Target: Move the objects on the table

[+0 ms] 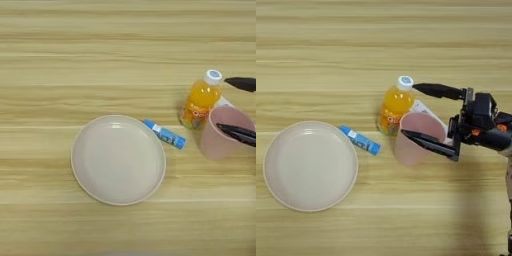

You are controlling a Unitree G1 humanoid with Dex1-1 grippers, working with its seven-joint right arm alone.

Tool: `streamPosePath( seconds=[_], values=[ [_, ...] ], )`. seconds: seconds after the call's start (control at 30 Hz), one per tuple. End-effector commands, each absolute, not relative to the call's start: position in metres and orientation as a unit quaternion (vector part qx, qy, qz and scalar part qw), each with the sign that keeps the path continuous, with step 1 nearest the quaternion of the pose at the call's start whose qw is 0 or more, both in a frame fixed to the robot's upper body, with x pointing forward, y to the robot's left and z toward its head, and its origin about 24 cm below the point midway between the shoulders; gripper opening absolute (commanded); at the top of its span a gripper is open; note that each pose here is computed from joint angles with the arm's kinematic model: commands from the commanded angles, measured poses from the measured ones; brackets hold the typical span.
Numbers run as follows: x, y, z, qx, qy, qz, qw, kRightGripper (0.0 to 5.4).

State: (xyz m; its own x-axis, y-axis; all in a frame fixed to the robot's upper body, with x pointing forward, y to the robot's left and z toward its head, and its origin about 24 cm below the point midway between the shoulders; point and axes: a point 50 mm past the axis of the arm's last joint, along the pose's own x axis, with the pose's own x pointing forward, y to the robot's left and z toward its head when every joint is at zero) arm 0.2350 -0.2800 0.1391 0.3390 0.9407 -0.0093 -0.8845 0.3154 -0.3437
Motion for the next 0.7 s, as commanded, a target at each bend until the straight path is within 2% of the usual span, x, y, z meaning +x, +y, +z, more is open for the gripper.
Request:
streamPosePath(
  seconds=[0.03, 0.3, 0.7],
  values=[
    [0.228, -0.266, 0.175, -0.202, -0.145, 0.569, 0.784, 5.39],
    [0.215, -0.228, 0.174, -0.206, -0.149, 0.589, 0.767, 5.39],
    [0.211, -0.185, 0.161, -0.189, -0.127, 0.597, 0.769, 5.39]
  ],
)
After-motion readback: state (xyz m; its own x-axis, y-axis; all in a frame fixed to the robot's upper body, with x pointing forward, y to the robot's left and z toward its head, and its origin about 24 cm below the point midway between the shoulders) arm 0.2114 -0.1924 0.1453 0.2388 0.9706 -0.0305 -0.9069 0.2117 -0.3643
